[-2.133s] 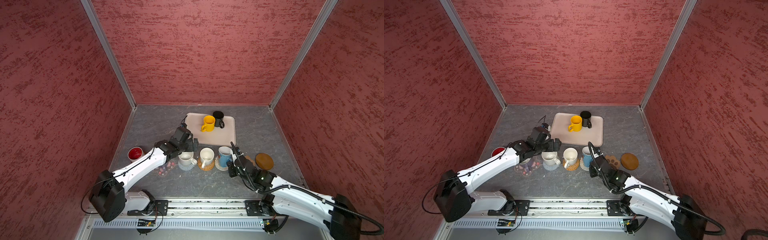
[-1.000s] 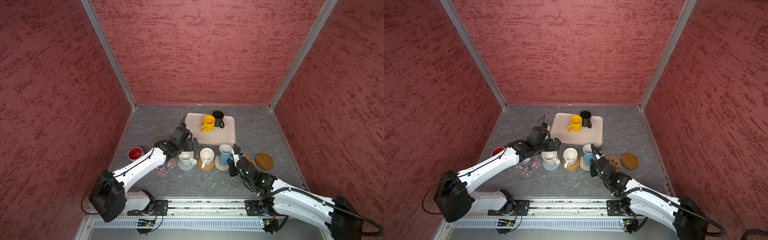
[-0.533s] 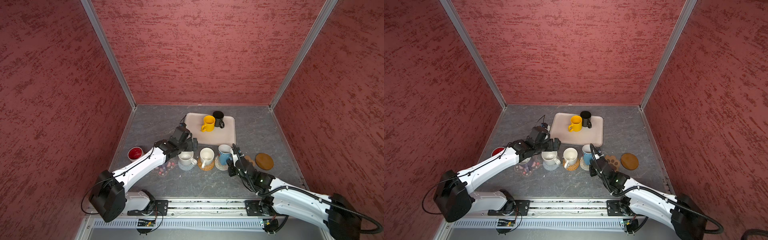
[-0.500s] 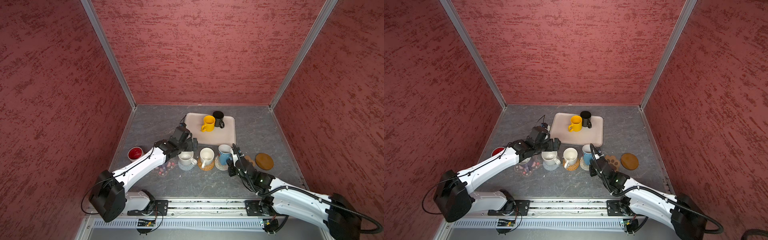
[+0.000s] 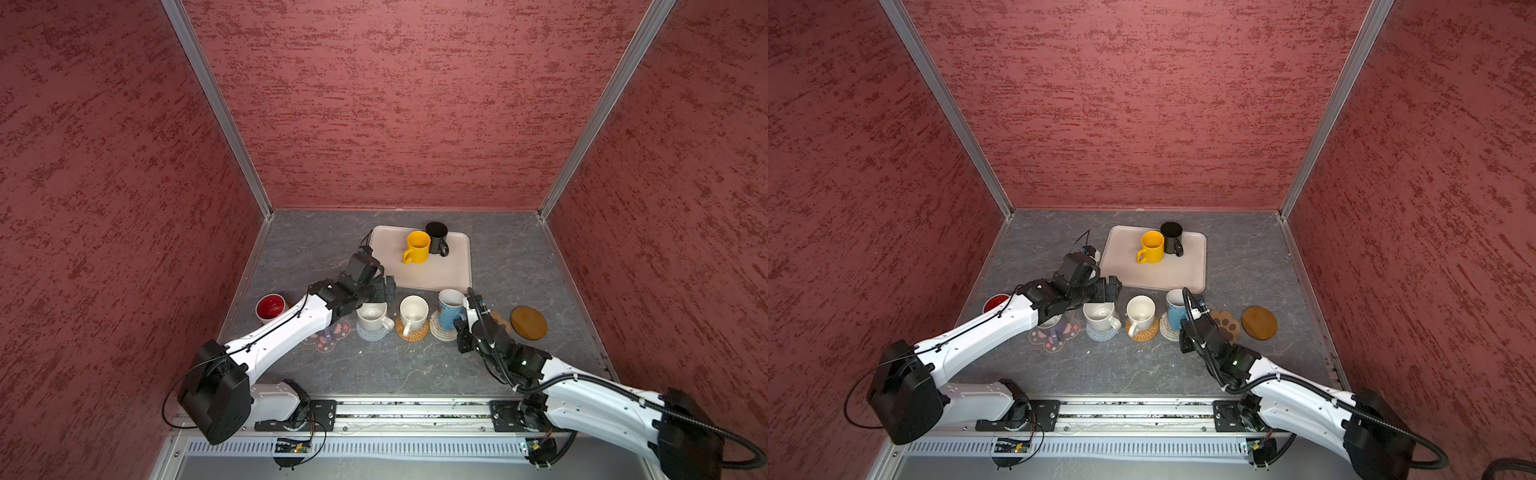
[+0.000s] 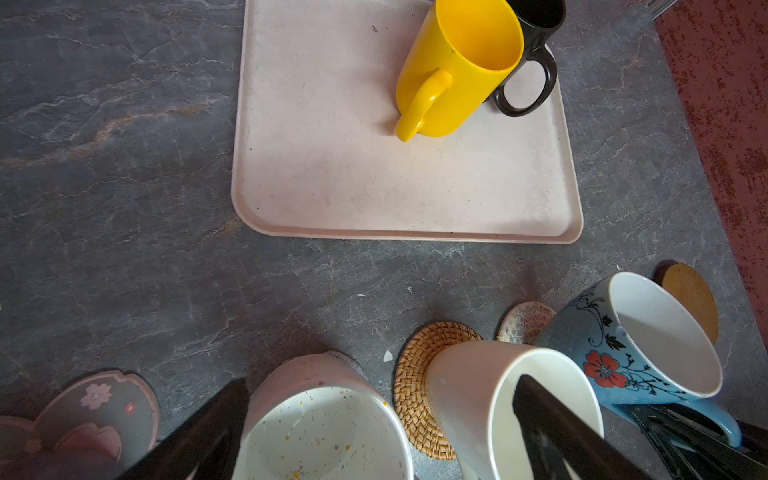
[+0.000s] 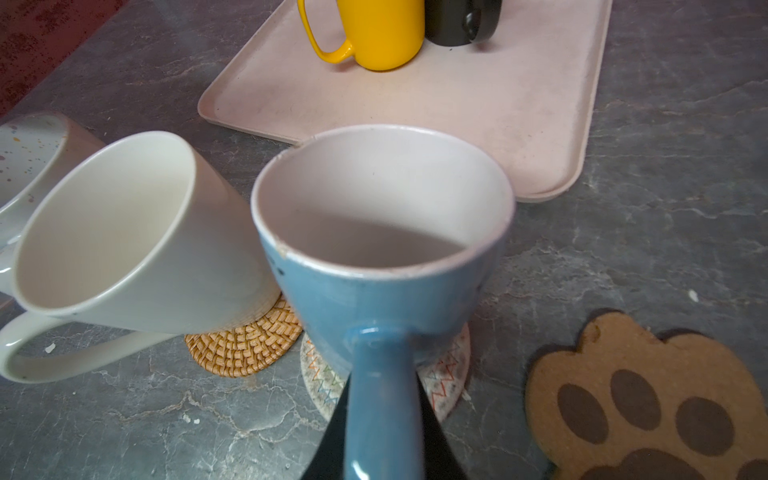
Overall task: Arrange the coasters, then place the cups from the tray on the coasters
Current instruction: 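Lower the blue flower mug onto the patterned coaster beside the white mug, then open the right gripper and release the blue flower mug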
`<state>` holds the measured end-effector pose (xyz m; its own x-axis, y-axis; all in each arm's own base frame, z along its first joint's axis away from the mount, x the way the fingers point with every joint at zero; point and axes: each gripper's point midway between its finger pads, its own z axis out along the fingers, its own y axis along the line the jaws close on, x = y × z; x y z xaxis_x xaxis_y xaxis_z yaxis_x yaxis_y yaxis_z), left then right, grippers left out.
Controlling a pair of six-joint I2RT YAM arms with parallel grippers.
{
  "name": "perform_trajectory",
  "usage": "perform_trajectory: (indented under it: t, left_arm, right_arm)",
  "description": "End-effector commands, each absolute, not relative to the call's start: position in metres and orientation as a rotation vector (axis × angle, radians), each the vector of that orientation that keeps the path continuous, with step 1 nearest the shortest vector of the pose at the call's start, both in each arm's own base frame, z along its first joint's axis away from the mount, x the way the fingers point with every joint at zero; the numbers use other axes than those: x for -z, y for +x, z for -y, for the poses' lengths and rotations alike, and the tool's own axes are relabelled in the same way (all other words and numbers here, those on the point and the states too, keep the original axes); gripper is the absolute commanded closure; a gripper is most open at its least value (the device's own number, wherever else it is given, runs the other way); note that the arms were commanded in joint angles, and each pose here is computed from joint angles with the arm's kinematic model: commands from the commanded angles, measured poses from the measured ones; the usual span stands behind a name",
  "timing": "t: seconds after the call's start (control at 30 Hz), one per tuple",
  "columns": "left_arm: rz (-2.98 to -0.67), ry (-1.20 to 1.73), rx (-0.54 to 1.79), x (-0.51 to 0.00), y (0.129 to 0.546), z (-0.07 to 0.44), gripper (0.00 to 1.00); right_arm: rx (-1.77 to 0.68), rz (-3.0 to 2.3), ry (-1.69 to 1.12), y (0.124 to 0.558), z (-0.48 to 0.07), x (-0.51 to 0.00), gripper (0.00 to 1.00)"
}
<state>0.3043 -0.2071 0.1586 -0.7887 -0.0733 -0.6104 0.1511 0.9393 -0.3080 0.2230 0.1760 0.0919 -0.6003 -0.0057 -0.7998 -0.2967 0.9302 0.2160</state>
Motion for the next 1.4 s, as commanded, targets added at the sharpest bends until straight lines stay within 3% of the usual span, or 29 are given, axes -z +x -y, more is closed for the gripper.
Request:
perform_trajectory:
  t: [0.0, 0.57, 0.97, 1.37]
  left_arm:
    - [-2.434, 0.062, 0.453, -0.160, 0.306, 0.207, 0.00]
    - [-2.439, 0.058, 0.462, -0.158, 0.304, 0.207, 0.00]
    - [-2.450, 0.059, 0.469, -0.151, 0.302, 0.209, 0.00]
    - [-2.440, 0.065, 0.468, -0.155, 0.303, 0.209, 0.00]
  right_arm:
    - [-0.464, -2.119, -0.174, 0.227, -0.181, -0.109, 0.77]
    - [-0.502, -2.159, -0.146, 0.217, -0.178, -0.107, 0.60]
    - [-0.548, -2.236, -0.133, 0.205, -0.178, -0.097, 0.55]
    - [-0.584, -2.245, -0.188, 0.200, -0.184, -0.102, 0.37]
